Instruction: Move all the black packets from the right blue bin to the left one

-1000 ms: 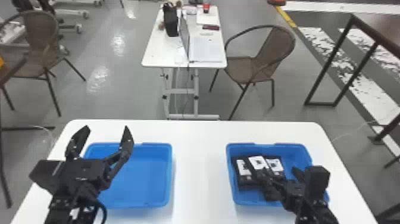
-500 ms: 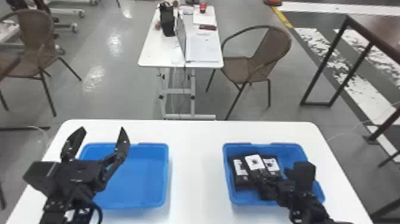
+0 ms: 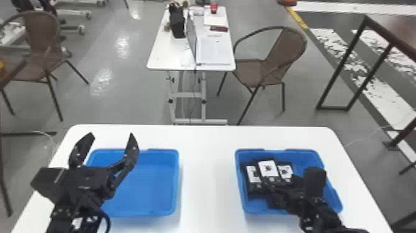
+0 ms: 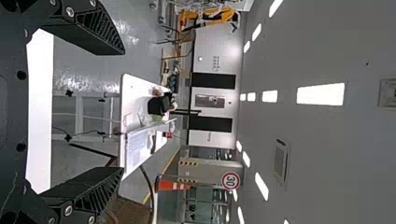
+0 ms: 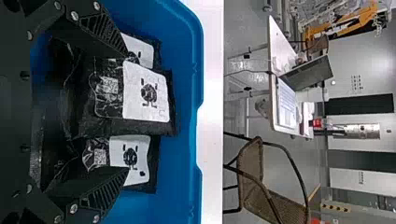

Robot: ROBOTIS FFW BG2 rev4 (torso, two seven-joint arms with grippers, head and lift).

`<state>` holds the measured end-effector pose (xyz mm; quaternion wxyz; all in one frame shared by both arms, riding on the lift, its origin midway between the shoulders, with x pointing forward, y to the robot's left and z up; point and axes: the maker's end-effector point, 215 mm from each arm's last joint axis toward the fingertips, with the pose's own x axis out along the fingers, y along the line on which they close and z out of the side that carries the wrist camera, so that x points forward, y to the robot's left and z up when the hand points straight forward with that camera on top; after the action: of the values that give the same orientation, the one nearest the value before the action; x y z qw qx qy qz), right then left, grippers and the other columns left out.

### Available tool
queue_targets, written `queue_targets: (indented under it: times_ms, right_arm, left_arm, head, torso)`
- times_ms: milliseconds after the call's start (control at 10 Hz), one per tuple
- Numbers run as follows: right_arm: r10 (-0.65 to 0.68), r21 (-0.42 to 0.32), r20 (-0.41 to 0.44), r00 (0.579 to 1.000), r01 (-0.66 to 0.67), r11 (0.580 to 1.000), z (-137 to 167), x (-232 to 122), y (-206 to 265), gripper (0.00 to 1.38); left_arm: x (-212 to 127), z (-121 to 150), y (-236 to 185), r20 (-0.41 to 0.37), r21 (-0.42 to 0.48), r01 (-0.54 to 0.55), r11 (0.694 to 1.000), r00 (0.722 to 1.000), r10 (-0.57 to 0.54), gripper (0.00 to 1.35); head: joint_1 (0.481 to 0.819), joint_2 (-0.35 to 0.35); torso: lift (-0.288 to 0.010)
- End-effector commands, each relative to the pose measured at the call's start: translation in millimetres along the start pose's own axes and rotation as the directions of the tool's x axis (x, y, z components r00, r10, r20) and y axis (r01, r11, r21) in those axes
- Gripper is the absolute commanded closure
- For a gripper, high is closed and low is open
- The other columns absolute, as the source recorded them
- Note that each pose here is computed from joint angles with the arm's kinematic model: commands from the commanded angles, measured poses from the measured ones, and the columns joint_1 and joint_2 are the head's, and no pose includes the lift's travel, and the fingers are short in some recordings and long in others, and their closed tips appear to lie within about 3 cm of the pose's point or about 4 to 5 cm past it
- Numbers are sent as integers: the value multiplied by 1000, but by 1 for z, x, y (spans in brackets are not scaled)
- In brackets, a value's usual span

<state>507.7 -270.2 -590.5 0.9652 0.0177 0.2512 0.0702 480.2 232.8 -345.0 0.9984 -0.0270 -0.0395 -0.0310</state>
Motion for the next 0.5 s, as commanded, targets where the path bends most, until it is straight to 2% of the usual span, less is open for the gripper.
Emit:
queue_targets:
  times_ms: [0,100,200,300,400]
  right_arm:
    - [25,-9,-9,1000,-26,1000,0,8,6,176]
    - [53,-40,-19,998,-54,998,2,14,10,223]
    - [71,-27,-43,997,-72,997,-2,18,13,355]
    - [73,-23,-48,996,-74,997,-2,17,15,553]
    - [76,27,-82,994,-74,997,-10,16,18,848]
  left_arm:
    - [0,-2,0,-3,-4,1,1000,1000,-1,147]
    - [0,-4,-1,-9,-7,6,1000,1000,-6,147]
    - [0,-4,-1,-10,-9,10,1000,1000,-10,147]
    - [0,-5,0,-11,-10,13,1000,1000,-13,147]
    - [-1,-5,2,-11,-8,11,1000,1000,-11,147]
  head:
    - [695,-46]
    - [695,-38]
    - [695,-30]
    - [695,-26]
    - [695,-25]
  torso:
    - [0]
    - [0]
    - [0]
    - [0]
    - [0]
